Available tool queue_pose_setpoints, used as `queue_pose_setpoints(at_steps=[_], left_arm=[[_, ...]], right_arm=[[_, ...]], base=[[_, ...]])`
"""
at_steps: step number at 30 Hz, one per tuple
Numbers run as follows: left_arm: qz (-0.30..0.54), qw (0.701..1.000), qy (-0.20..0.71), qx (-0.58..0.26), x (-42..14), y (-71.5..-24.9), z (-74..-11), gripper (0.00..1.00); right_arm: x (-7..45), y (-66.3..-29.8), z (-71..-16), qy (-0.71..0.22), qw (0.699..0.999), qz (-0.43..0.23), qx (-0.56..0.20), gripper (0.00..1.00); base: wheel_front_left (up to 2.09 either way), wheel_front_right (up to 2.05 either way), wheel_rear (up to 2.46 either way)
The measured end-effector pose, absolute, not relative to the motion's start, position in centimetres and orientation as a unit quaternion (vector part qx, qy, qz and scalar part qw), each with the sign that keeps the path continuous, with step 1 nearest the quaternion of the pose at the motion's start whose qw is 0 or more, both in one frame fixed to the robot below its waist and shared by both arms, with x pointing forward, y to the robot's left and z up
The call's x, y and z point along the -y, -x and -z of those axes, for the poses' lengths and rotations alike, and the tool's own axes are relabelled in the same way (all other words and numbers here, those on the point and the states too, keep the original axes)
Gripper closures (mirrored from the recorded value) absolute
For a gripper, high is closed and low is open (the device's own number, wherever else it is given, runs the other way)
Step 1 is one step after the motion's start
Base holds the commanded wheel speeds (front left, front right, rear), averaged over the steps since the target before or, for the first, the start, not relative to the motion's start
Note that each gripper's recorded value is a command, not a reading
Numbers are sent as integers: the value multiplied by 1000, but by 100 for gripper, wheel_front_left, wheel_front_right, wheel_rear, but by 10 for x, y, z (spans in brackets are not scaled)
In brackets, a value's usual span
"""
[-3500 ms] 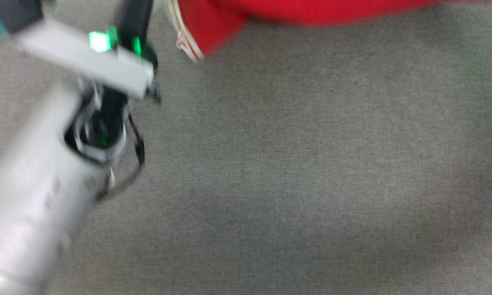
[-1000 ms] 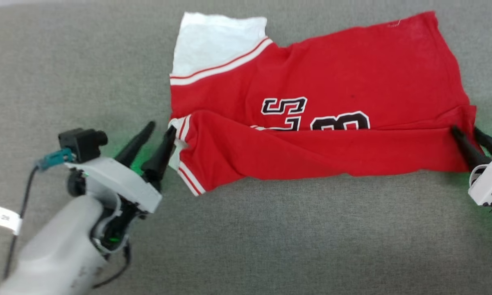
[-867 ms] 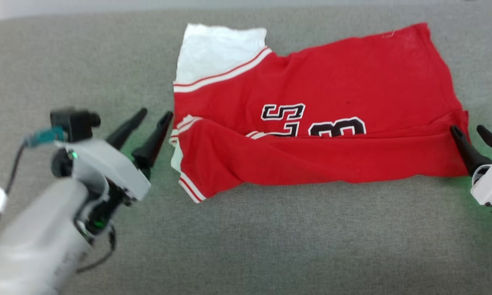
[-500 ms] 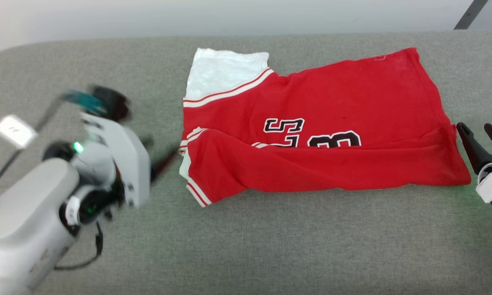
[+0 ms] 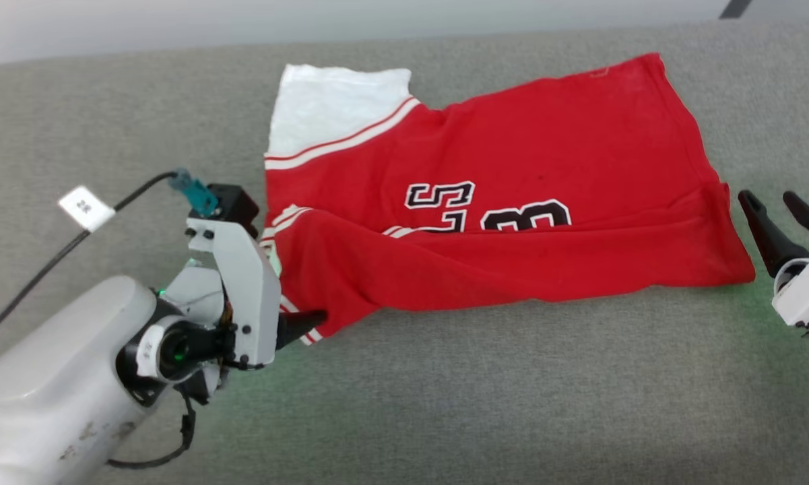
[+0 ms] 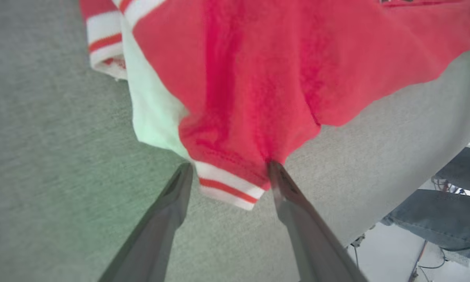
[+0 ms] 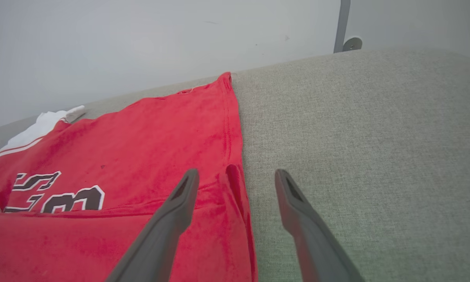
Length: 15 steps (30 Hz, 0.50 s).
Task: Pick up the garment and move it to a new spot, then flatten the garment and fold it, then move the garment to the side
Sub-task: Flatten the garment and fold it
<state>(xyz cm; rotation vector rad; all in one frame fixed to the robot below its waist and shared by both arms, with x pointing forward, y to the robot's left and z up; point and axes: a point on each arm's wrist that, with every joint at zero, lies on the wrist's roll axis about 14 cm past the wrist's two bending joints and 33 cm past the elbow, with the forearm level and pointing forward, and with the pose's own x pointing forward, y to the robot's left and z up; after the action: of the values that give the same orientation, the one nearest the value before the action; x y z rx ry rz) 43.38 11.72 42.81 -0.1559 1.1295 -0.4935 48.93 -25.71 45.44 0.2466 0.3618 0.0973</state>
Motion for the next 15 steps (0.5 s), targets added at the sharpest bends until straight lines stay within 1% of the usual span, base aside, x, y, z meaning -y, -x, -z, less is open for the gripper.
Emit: queue_pose_setpoints(at_steps=[3, 8, 9, 10, 11, 13, 15], left_arm=[[231, 798, 92, -549, -112, -433, -409, 0], [234, 787, 111, -561, -106, -441, -389, 0], [237, 784, 117, -562, -103, -442, -386, 16], [238, 781, 122, -564, -102, -443, -384, 70], [239, 779, 128, -565, -102, -444, -382, 100], [239, 775, 137, -568, -104, -445, -378, 100], [246, 777, 142, -562, -99, -446, -378, 100]], right_arm=[[261, -489, -452, -122, 975, -43, -181, 0], [266, -488, -449, -115, 975, -40, -187, 0], [266, -488, -449, -112, 975, -41, -188, 0], [265, -488, -450, -110, 975, -44, -189, 0], [265, -487, -450, -105, 975, -47, -191, 0], [262, -486, -450, -94, 973, -56, -201, 0], [258, -483, -447, -78, 968, -71, -228, 0]], base=[[0, 0, 0], [0, 0, 0], [0, 0, 0], [0, 0, 0], [0, 0, 0], [0, 0, 0], [0, 0, 0]])
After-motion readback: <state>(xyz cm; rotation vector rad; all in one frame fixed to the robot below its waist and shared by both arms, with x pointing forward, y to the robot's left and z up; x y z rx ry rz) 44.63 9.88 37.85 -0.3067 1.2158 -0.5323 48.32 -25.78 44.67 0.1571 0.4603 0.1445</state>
